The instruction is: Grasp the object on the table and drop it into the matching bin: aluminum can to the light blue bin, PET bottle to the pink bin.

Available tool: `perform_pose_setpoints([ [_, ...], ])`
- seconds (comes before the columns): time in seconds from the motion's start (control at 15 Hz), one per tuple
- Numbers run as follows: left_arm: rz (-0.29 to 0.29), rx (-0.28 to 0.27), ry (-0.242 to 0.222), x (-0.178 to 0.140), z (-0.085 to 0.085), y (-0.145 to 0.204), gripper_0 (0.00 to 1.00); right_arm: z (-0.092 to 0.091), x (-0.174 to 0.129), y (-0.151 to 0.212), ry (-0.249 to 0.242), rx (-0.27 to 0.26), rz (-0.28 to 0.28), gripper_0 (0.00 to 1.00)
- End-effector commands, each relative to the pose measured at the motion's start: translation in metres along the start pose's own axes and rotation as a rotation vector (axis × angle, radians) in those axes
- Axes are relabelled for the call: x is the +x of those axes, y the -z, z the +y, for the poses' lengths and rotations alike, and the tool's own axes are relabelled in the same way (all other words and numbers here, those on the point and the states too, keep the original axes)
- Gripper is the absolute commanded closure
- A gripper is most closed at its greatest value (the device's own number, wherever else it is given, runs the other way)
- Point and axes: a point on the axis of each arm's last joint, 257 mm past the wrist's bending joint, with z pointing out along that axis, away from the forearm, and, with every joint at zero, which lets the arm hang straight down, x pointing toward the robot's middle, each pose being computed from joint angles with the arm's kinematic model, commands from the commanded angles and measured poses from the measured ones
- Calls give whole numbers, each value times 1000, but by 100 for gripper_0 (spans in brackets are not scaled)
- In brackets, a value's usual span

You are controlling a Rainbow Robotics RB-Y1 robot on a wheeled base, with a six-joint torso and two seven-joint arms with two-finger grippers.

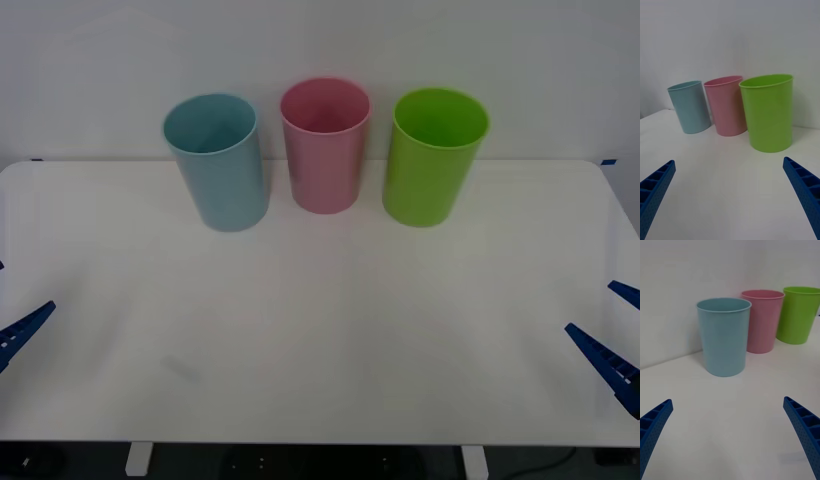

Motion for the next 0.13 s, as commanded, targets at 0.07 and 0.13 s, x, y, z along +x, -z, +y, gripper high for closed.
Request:
perform_pose_setpoints([
  [0.07, 0, 1, 1, 0, 0, 0, 0, 0, 0, 0, 0, 0, 0, 0],
  [0.13, 0, 1, 1, 0, 0, 0, 0, 0, 0, 0, 0, 0, 0, 0],
])
